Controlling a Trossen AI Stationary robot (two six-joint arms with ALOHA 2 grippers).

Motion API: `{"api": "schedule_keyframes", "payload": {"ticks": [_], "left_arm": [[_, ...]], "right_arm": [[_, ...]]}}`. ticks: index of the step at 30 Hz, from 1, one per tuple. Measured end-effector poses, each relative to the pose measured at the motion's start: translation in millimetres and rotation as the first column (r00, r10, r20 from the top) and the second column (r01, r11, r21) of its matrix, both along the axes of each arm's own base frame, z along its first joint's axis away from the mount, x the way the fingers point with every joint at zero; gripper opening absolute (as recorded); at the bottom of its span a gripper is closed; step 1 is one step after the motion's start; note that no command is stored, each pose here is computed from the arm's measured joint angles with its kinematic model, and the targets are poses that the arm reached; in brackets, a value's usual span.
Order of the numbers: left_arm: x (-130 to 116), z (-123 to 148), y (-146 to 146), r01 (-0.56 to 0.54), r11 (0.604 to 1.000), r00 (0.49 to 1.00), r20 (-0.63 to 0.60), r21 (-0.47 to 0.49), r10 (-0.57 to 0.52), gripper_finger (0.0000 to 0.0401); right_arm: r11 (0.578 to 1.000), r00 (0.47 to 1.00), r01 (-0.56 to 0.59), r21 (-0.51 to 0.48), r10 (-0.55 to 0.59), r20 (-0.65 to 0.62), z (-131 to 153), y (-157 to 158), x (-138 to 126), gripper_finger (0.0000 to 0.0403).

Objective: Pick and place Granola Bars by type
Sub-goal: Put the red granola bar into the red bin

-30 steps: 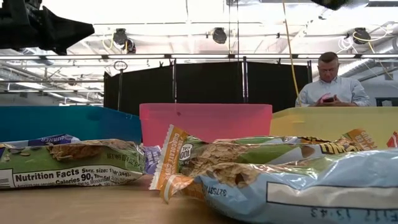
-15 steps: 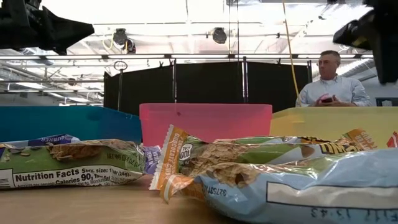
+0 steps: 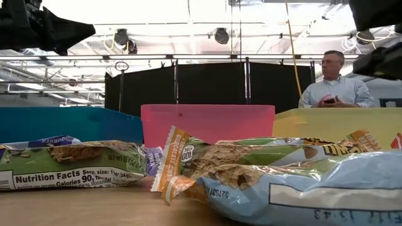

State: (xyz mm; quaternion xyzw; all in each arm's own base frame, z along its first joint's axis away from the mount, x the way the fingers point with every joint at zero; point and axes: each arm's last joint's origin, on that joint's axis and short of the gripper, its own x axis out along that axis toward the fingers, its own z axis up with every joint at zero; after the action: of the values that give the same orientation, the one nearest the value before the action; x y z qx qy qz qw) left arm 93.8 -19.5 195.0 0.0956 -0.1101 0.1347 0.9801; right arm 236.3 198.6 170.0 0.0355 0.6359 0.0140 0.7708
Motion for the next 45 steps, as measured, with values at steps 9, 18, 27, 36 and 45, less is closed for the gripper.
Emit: {"api": "schedule_keyframes", "payload": {"ticks": [9,18,27,36,45], "left_arm": [[0,0,0,-0.019,0.997,1.0,-0.014,0.07,0.02,0.0072],[0,0,0,-0.02,0.997,1.0,-0.017,0.075,0.021,0.0072],[0,0,0,-0.017,0.997,1.0,-0.017,0.069,0.019,0.0072],[0,0,0,-0.035,0.988,0.999,-0.033,0.148,0.04,0.0072],[0,0,0,-0.034,0.985,0.999,-0.034,0.172,0.04,0.0072]], "right_arm": [[0.997,0.995,0.041,-0.072,-0.048,-0.089,-29,6,0,0.0171],[0.998,0.997,0.041,-0.049,-0.044,-0.061,-27,-1,9,0.0112],[0.999,0.996,-0.008,0.04,0.004,0.092,9,-16,19,0.0021],[0.999,0.902,0.008,-0.041,0.01,0.431,89,-65,52,0.0026],[0.992,0.9,0.019,-0.125,0.037,0.433,81,-166,114,0.0032]]}}
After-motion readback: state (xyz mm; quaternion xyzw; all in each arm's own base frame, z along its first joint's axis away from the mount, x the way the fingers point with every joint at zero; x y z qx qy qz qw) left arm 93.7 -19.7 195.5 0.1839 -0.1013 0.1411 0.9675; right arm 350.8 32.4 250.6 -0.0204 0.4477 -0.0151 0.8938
